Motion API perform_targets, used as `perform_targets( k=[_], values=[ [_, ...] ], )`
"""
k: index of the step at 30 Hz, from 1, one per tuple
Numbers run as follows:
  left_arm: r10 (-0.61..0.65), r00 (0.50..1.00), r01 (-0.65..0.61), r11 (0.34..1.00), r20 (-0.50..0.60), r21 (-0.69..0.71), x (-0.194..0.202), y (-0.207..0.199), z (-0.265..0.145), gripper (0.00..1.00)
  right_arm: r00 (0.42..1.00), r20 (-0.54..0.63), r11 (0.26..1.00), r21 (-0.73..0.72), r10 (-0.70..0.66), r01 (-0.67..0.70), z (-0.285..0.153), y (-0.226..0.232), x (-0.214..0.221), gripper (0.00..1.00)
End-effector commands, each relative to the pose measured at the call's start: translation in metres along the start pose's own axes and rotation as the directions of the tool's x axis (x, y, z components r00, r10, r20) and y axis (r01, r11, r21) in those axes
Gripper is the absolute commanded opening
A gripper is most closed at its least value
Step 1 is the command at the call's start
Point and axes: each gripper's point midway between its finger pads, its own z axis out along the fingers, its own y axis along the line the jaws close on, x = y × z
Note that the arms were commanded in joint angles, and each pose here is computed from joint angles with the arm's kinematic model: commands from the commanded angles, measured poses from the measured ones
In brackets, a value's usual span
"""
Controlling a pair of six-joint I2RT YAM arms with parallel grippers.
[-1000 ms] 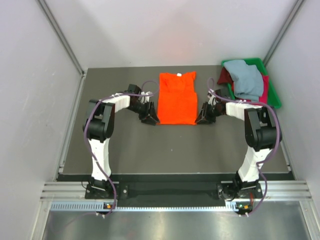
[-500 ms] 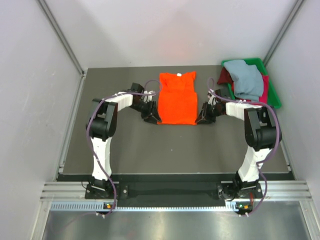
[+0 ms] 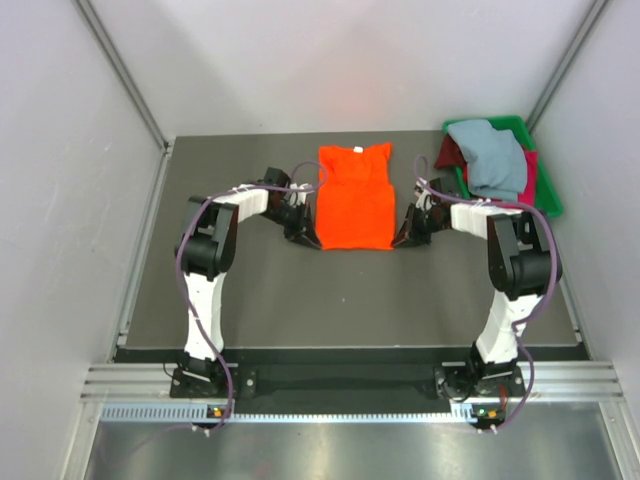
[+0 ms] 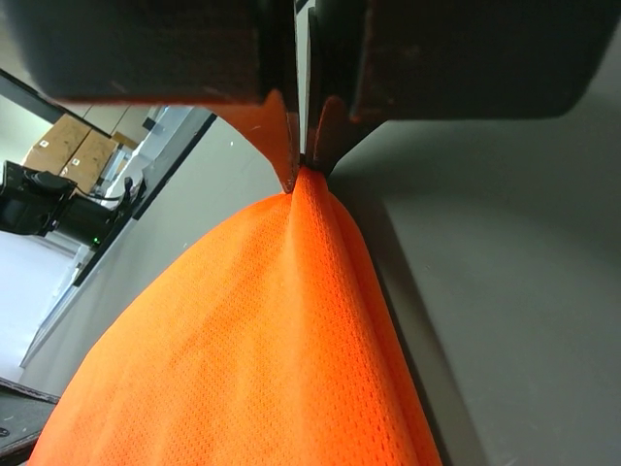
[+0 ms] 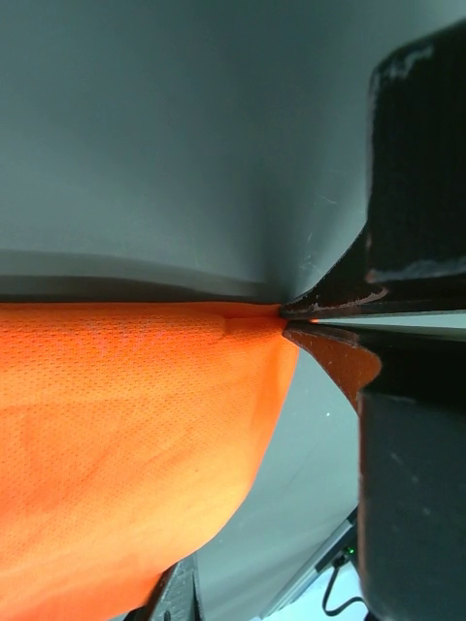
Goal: Fold and stack the t-shirts
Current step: Fold the tshirt
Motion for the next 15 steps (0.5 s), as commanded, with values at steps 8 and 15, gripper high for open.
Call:
perform_targets(
  k=[8, 15],
  values=[
    [0.106, 0.994, -0.105, 0.993, 0.015, -0.054, 0.01, -0.01, -0.022, 0.0, 0.993, 0.093, 0.994, -0.068, -0.073, 0.08, -0.032, 0.035, -0.019, 0.0],
    [0.173, 0.983, -0.17, 0.984, 0.058, -0.055, 0.012, -0.033, -0.046, 0.0, 0.987, 0.122, 0.989, -0.088, -0.106, 0.118, -0.054, 0.047, -0.009, 0.0]
  ],
)
